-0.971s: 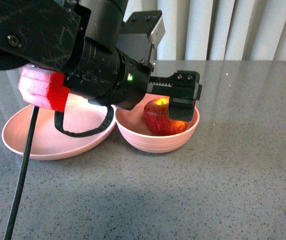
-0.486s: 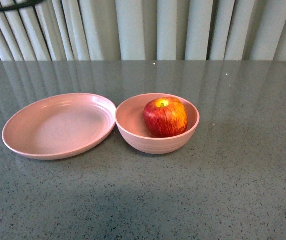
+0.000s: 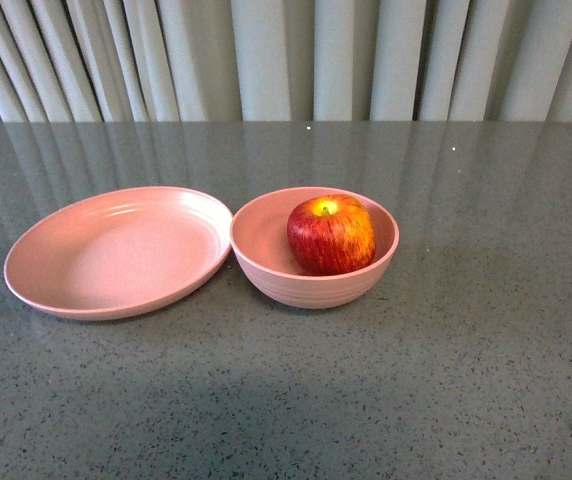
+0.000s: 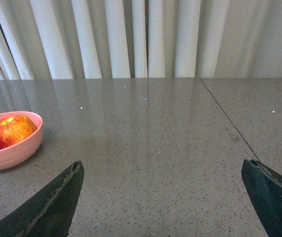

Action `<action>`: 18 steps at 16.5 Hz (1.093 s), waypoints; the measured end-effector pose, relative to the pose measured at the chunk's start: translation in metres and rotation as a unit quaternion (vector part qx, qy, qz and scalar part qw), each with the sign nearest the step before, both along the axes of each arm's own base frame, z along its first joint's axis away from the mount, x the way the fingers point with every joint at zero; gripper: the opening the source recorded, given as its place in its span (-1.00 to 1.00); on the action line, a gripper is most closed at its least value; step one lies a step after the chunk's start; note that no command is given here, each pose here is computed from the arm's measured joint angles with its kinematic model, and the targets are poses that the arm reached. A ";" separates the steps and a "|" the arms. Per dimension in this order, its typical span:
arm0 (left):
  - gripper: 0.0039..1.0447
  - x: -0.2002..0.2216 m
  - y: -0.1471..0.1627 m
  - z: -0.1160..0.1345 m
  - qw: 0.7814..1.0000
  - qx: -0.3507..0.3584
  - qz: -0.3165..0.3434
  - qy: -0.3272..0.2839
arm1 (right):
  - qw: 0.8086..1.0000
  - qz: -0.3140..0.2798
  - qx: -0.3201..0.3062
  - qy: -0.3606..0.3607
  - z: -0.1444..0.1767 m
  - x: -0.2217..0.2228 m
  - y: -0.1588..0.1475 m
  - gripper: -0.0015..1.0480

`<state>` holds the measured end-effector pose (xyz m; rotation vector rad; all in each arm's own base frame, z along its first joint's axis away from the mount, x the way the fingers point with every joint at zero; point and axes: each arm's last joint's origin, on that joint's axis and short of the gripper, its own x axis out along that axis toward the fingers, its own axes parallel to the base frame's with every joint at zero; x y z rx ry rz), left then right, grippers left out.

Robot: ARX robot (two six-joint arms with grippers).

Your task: Move apple from plate to bowl

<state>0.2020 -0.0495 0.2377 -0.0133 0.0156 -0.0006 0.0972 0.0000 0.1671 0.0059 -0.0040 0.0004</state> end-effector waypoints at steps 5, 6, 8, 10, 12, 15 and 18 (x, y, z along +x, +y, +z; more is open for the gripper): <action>-0.98 -0.034 0.027 -0.033 1.000 -0.001 0.002 -0.002 | 1.000 0.000 0.000 0.000 0.000 0.000 0.000 0.87; -0.98 -0.038 0.029 -0.036 1.000 -0.001 -0.001 -0.004 | 1.000 0.000 0.000 0.000 0.000 0.000 0.000 0.87; -0.98 -0.048 0.035 -0.043 1.000 -0.002 0.003 -0.006 | 1.000 0.000 0.000 0.000 0.000 0.000 0.000 0.87; -0.98 -0.055 0.039 -0.050 1.000 -0.001 0.004 -0.002 | 1.000 0.000 0.000 0.000 0.000 0.000 0.000 0.87; -0.98 -0.063 0.051 -0.055 1.000 -0.001 0.012 -0.005 | 1.000 0.000 0.000 0.000 0.000 0.000 0.000 0.87; -0.98 -0.072 0.049 -0.060 1.000 -0.001 -0.001 -0.004 | 1.000 0.000 0.000 0.000 0.000 0.000 0.000 0.87; -0.98 -0.077 0.049 -0.063 1.000 -0.001 -0.001 -0.020 | 1.000 0.000 0.000 0.000 0.000 0.000 0.000 0.87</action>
